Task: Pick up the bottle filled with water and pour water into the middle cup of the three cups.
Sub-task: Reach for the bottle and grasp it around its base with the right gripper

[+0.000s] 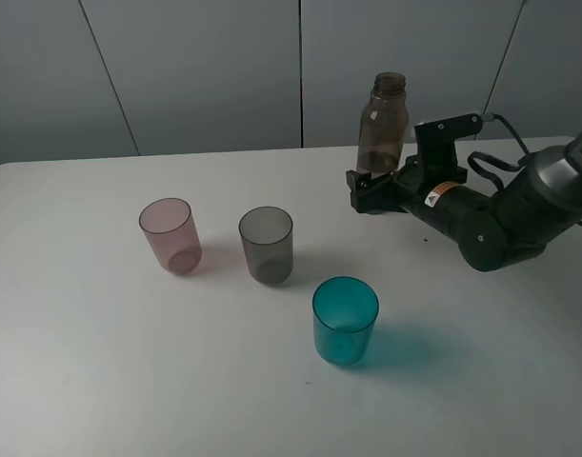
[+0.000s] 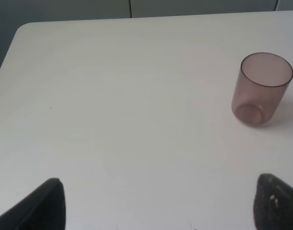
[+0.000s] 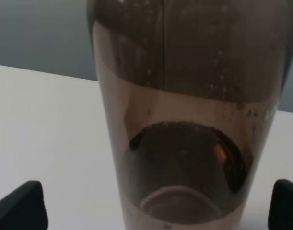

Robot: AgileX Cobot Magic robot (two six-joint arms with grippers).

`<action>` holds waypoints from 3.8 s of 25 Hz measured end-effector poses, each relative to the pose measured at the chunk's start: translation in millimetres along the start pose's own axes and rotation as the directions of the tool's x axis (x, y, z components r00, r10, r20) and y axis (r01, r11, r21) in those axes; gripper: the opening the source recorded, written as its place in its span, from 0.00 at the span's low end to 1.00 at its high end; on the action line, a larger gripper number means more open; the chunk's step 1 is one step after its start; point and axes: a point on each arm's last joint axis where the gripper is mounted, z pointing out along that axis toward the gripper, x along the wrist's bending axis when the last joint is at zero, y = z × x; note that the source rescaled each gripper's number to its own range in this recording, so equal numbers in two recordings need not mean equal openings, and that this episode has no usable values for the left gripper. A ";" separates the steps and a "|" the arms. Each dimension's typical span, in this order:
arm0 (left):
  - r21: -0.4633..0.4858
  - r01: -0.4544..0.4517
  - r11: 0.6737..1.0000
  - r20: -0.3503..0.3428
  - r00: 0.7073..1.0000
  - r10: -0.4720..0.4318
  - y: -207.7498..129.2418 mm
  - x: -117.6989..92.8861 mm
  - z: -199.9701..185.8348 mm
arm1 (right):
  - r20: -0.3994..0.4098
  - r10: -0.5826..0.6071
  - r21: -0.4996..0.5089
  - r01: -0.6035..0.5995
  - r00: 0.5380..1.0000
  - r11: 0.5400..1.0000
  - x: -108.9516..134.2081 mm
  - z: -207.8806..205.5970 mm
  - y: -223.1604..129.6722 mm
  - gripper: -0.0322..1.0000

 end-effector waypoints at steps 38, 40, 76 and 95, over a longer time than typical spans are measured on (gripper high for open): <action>0.000 0.000 1.000 0.000 1.000 0.000 0.0 0.0 0.0 | 0.001 0.055 -0.124 -0.055 0.998 0.991 -5.4 42.1 13.0 1.00; 0.000 0.000 1.000 0.000 1.000 0.000 0.0 0.0 0.0 | -0.004 0.065 -0.129 -0.065 0.998 0.990 -5.2 43.5 9.2 1.00; 0.000 0.000 1.000 0.000 1.000 0.000 0.0 0.0 0.0 | -0.026 0.003 -0.150 -0.007 1.000 0.989 -3.2 53.3 -2.2 1.00; 0.000 0.000 1.000 0.000 1.000 0.000 0.0 0.0 0.0 | -0.029 -0.041 -0.155 0.036 0.999 0.987 -4.3 53.4 -1.7 0.03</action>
